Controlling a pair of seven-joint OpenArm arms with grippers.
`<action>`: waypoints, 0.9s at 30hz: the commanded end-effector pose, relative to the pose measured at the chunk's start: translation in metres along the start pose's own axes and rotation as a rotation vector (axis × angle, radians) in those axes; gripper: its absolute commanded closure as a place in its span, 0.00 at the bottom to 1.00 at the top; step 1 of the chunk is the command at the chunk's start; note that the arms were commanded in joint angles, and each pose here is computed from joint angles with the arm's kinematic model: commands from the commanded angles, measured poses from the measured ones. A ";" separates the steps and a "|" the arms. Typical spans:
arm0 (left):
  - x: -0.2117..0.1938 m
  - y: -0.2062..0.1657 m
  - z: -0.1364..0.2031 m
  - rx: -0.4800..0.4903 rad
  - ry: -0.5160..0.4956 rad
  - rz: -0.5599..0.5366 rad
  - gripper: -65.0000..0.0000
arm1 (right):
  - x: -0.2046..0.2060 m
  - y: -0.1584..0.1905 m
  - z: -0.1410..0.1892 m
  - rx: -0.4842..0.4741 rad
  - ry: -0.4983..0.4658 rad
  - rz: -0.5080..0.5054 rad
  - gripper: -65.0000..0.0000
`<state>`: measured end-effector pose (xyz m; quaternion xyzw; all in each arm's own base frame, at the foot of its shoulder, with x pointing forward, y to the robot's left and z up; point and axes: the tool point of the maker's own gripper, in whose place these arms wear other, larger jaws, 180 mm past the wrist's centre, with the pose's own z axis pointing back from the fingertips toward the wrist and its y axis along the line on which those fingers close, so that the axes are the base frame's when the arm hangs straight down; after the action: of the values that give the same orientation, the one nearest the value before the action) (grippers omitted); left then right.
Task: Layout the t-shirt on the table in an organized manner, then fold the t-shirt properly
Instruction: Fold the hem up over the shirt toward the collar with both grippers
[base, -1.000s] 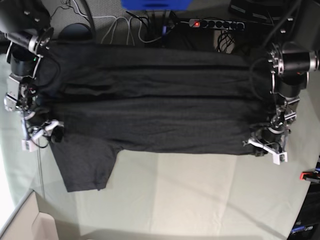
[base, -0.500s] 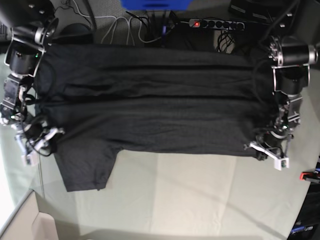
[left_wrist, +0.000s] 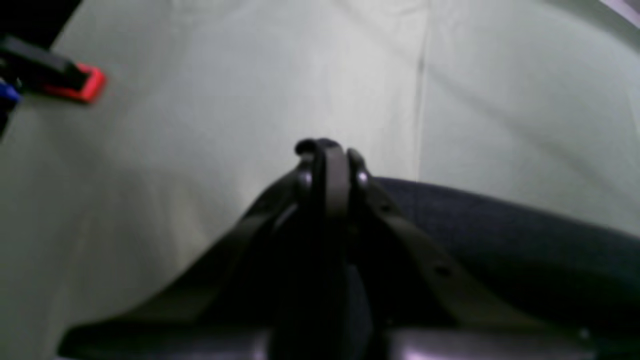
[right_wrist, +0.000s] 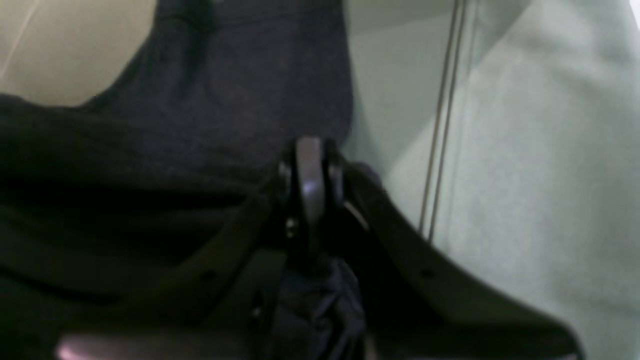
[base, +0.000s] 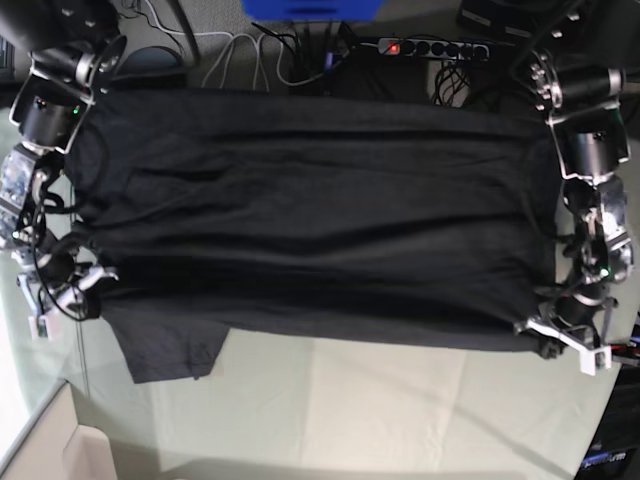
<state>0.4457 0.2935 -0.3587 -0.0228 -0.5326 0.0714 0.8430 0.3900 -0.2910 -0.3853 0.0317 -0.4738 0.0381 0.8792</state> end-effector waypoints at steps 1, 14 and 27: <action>0.036 0.003 0.002 0.003 -0.085 -0.018 1.00 | 0.040 -0.008 0.002 -0.010 -0.106 0.011 1.00; 0.065 -0.006 0.011 -0.011 -0.137 -0.053 1.00 | 0.072 -0.027 0.017 -0.074 -0.166 0.012 1.00; 0.053 0.014 0.021 0.031 -0.109 -0.012 1.00 | 0.035 -0.015 0.036 -0.099 -0.076 0.032 1.00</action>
<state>0.4368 0.3042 -0.3326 -0.0113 -0.5437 0.0762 0.8358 0.3663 -0.3011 -0.3630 -0.0097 -0.4724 0.0261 0.8810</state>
